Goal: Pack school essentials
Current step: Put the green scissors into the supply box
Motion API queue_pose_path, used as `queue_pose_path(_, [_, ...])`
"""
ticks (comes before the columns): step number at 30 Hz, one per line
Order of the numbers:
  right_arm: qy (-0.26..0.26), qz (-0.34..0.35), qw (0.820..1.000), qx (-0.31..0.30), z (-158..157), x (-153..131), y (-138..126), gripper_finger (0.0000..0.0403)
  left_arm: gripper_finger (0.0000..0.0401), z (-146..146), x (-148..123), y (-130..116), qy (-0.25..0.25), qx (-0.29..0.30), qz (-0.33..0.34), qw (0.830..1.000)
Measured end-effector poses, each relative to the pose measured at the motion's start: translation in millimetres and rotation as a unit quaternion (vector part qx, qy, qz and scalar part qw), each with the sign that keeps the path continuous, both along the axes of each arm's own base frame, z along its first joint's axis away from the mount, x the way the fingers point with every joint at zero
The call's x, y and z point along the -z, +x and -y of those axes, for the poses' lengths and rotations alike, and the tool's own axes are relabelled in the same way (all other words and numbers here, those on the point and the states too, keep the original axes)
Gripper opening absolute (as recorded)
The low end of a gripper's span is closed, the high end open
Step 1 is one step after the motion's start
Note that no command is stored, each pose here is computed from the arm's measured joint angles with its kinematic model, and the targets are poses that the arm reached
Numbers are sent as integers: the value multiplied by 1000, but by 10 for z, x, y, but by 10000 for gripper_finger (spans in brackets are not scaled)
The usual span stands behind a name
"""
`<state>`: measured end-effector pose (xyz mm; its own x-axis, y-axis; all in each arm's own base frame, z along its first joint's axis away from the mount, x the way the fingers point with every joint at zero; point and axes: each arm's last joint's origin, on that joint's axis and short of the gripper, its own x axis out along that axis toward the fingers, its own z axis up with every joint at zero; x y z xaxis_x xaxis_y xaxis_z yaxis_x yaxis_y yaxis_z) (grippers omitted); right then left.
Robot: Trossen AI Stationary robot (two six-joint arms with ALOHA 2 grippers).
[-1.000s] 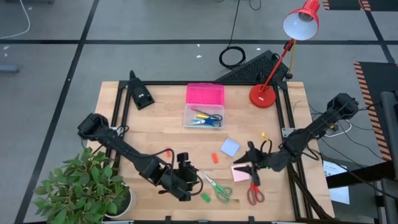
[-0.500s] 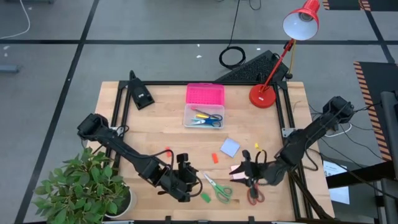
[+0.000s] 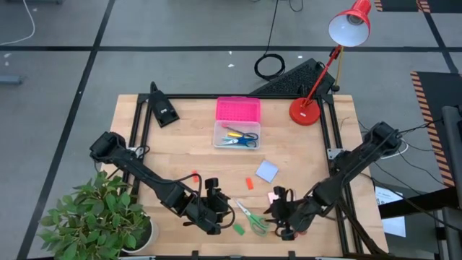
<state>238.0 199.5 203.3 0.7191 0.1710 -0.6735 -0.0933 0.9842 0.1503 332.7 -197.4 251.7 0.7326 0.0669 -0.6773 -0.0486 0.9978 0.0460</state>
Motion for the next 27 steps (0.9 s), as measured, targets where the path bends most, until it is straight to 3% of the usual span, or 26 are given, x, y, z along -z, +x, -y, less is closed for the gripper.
queue_pose_path(8, [30,-8,999,39,-5,67,65,116,216,-1,-1,-2,-1,-1,0,1000])
queue_pose_path(16, [27,5,999,22,-357,314,-53,116,216,-4,-6,5,-4,-3,3,1000])
queue_pose_path(23, [-84,27,994,-67,-561,573,-148,116,216,4,-19,18,-11,-4,12,1000])
queue_pose_path(27, [-121,27,987,-99,-596,647,-172,116,216,15,-10,35,-14,-4,17,1000])
